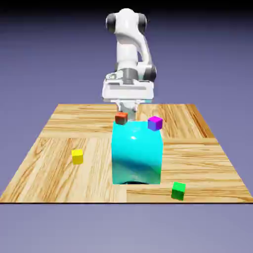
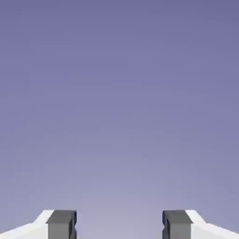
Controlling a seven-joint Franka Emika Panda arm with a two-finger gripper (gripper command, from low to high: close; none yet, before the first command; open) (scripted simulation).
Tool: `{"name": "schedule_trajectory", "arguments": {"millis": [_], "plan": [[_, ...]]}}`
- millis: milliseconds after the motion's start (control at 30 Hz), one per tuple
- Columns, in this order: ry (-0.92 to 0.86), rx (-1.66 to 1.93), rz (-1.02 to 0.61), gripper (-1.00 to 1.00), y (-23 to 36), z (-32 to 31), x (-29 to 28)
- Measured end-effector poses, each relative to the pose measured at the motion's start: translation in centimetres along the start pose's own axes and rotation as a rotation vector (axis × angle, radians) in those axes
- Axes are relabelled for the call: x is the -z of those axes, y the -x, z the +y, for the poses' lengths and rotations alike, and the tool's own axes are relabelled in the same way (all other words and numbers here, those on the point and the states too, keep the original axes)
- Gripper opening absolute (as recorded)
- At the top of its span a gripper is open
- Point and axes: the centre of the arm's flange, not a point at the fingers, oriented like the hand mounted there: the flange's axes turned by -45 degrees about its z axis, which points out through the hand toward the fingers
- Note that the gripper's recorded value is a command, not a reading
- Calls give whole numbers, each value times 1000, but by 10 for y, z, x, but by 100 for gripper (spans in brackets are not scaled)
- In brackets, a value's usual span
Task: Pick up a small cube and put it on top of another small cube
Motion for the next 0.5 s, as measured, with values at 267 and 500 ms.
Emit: {"name": "schedule_trajectory", "arguments": {"millis": [267,500], "plan": [[155,-600,-429,0,89,155,-82],[283,-1144,-757,0,215,258,-102]]}}
